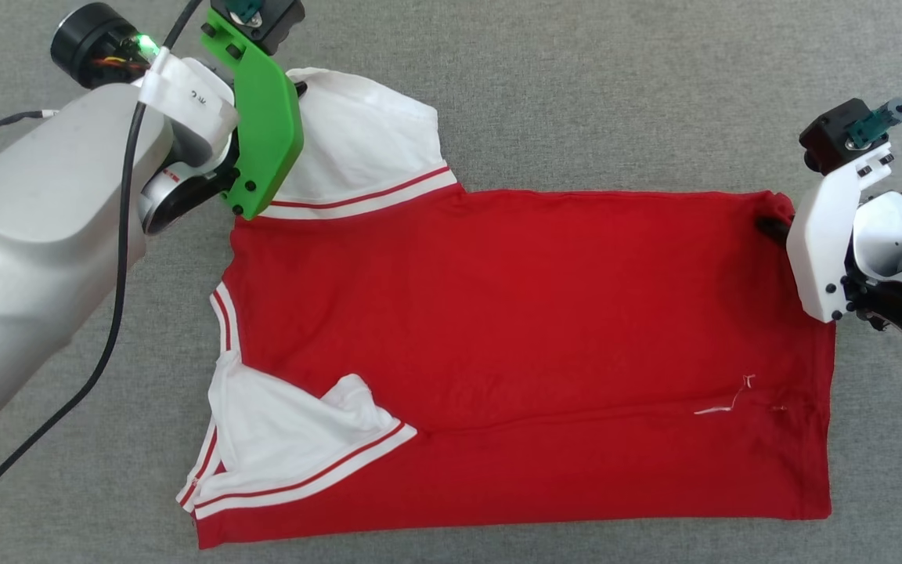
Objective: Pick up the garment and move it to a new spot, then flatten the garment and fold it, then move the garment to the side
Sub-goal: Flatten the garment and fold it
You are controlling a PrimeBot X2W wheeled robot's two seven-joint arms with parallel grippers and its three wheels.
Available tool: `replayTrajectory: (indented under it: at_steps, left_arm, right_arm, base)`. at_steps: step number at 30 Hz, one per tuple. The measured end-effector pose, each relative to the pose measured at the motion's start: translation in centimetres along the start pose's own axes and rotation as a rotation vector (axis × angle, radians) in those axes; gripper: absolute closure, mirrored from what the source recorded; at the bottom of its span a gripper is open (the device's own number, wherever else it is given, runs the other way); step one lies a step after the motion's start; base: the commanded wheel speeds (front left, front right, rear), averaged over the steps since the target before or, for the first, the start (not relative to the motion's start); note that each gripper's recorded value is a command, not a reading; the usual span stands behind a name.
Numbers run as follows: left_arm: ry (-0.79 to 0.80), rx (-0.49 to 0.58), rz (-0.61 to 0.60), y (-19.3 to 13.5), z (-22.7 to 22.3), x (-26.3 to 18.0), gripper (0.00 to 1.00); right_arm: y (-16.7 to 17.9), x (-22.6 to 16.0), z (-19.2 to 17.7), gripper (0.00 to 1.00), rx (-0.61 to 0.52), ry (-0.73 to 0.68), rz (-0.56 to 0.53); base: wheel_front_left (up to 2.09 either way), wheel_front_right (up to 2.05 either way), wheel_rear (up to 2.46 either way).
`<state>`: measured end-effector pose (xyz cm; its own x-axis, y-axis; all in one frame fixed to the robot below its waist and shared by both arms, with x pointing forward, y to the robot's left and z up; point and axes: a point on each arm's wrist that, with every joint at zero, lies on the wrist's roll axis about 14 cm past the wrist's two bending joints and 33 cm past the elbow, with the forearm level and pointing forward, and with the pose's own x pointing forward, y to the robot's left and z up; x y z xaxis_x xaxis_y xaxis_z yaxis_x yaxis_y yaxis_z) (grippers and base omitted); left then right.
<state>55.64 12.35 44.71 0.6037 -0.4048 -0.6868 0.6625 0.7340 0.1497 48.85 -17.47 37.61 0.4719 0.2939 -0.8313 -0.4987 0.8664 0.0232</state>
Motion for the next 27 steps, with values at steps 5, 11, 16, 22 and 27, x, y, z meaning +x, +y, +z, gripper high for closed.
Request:
replayTrajectory:
  at_steps: [5,11,16,22,27]
  left_arm:
    - [-0.029,-0.01,0.005,-0.4,0.3,-1.3,1.0]
    - [-0.067,-0.016,0.007,-1.4,0.4,-3.5,1.0]
    - [-0.093,-0.015,0.023,-1.7,-0.3,-6.1,1.0]
    - [-0.111,-0.023,0.026,-3.0,-1.7,-8.7,1.0]
    - [-0.117,-0.034,0.018,-4.9,-3.1,-10.5,1.0]
  right_arm:
    - [-0.2,-1.3,1.4,1.0,0.001,-0.109,-0.02]
    - [-0.1,-3.5,2.5,1.0,0.01,-0.229,-0.037]
    - [0.7,-5.1,2.2,1.0,0.01,-0.272,-0.037]
    - [1.9,-6.8,1.6,1.0,0.012,-0.311,-0.032]
    - [2.7,-7.9,0.5,1.0,0.017,-0.327,-0.024]
  base:
    - [0.0,0.0,0.0]
    - [0.0,0.0,0.0]
    - [0.0,0.0,0.0]
    - [0.0,0.0,0.0]
    - [0.0,0.0,0.0]
